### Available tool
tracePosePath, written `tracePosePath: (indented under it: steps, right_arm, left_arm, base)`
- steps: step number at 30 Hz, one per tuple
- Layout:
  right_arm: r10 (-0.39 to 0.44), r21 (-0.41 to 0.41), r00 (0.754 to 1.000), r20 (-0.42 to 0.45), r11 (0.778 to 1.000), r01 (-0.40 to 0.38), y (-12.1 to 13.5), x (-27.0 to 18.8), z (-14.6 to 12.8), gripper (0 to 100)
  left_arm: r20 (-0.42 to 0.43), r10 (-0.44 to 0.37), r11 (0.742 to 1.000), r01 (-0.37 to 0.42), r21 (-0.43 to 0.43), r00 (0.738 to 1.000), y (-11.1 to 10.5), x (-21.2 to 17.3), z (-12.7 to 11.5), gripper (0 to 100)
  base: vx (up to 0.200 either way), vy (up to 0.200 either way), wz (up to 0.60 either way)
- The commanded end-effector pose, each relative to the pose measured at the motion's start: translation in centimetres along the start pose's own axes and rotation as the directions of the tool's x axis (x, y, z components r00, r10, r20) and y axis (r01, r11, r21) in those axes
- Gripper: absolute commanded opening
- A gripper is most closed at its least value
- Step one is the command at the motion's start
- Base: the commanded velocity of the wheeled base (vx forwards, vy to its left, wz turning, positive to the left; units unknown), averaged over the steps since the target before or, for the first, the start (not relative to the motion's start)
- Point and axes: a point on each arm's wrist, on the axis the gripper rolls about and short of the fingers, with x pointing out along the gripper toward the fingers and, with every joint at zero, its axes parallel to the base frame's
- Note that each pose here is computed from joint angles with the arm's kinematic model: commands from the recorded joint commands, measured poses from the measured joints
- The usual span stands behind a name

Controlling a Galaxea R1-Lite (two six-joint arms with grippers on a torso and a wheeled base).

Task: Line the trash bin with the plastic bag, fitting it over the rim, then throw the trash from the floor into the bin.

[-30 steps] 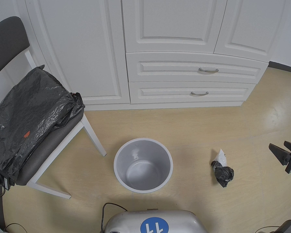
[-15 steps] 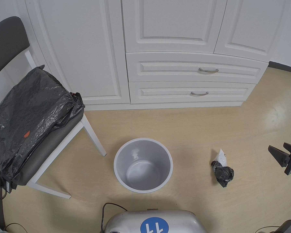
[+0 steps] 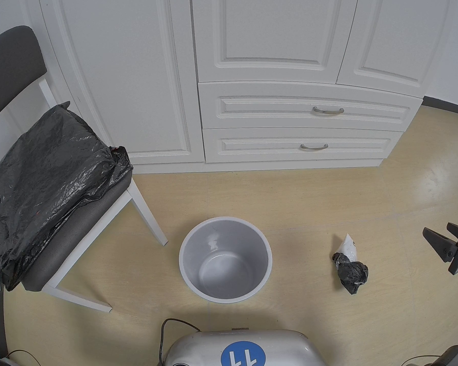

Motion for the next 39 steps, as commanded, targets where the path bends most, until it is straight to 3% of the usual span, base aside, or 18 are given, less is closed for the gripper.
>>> tracePosePath:
  steps: [1,4,13,22,33,39]
  right_arm:
    - [0.002,-0.008,1.000,0.006,1.000,-0.002,0.0,-0.1,0.0,100]
    - [0.002,-0.008,1.000,0.006,1.000,-0.002,0.0,-0.1,0.0,100]
    - [0.004,-0.008,1.000,0.015,1.000,-0.004,0.0,-0.2,0.1,100]
    - [0.004,-0.008,1.000,0.015,1.000,-0.004,0.0,-0.2,0.1,100]
    - [0.003,-0.009,1.000,0.023,1.000,-0.003,0.1,-0.3,0.2,100]
    - [0.004,-0.009,1.000,0.025,1.000,-0.004,0.1,-0.3,0.3,100]
  left_arm:
    - [0.011,0.103,0.995,-0.103,0.005,0.995,1.7,-0.8,0.4,100]
    - [0.017,0.107,0.994,-0.107,0.008,0.994,1.6,-0.9,0.4,100]
    - [-0.002,-0.048,0.999,0.048,0.004,0.999,-0.5,0.9,-0.4,100]
    - [0.008,-0.095,0.995,0.095,0.011,0.995,-1.3,1.2,-0.3,100]
    - [0.013,-0.074,0.997,0.074,0.016,0.997,-0.7,2.4,-0.5,100]
    - [0.020,0.015,0.999,-0.016,0.042,1.000,-0.5,2.9,-0.8,100]
  base:
    - [0.000,0.000,0.00]
    - [0.000,0.000,0.00]
    - [0.000,0.000,0.00]
    - [0.000,0.000,0.00]
    - [0.000,0.000,0.00]
    - [0.000,0.000,0.00]
